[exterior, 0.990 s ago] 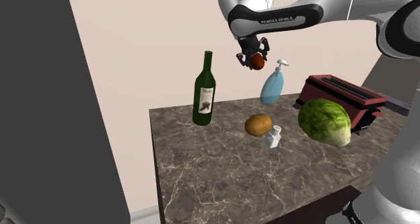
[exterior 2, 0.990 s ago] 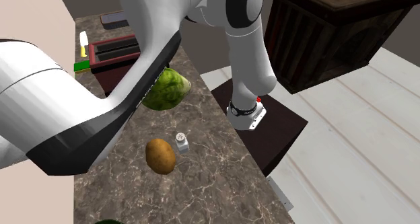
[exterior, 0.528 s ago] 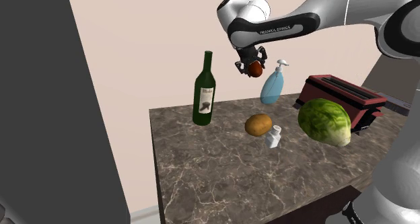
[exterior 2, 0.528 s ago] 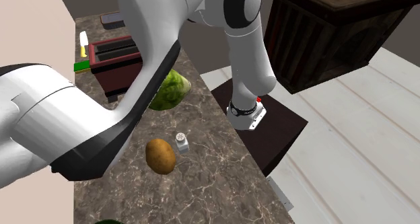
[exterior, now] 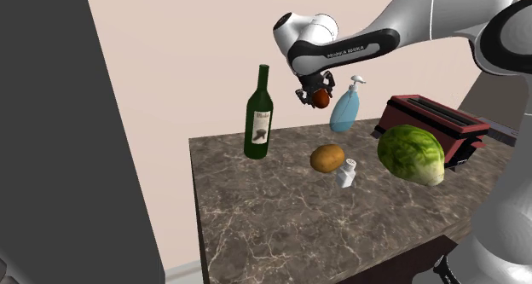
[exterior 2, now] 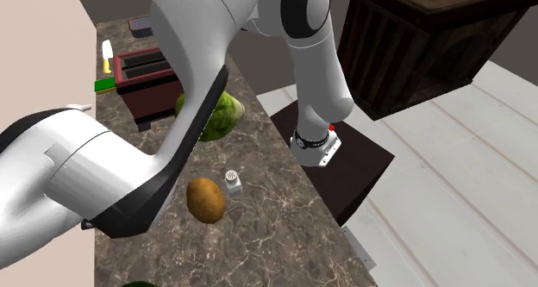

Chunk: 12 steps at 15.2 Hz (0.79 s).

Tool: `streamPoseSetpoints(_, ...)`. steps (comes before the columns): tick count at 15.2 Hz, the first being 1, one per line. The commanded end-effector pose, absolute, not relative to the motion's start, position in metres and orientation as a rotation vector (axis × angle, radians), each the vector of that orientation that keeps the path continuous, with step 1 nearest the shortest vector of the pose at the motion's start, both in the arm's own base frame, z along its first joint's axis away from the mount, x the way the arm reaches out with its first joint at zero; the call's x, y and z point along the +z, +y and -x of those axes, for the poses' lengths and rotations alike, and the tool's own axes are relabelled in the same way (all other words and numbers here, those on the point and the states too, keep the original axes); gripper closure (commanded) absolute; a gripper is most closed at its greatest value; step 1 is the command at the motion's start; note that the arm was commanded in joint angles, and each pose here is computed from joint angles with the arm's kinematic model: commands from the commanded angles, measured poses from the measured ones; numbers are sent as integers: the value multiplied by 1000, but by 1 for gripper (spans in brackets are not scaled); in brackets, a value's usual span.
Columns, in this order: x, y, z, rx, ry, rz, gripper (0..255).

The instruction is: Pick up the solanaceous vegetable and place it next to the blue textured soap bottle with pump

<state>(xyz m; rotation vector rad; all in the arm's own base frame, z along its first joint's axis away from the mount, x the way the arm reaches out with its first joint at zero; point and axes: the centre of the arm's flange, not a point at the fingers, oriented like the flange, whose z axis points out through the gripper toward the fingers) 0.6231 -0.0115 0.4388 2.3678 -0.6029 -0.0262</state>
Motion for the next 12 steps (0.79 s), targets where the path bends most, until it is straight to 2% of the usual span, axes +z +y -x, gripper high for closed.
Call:
streamPoseSetpoints(1, 429, -10, -622, -26, -603, -2368, 255)
streamPoseSetpoints(12, 371, -10, -622, -26, -603, -2368, 255)
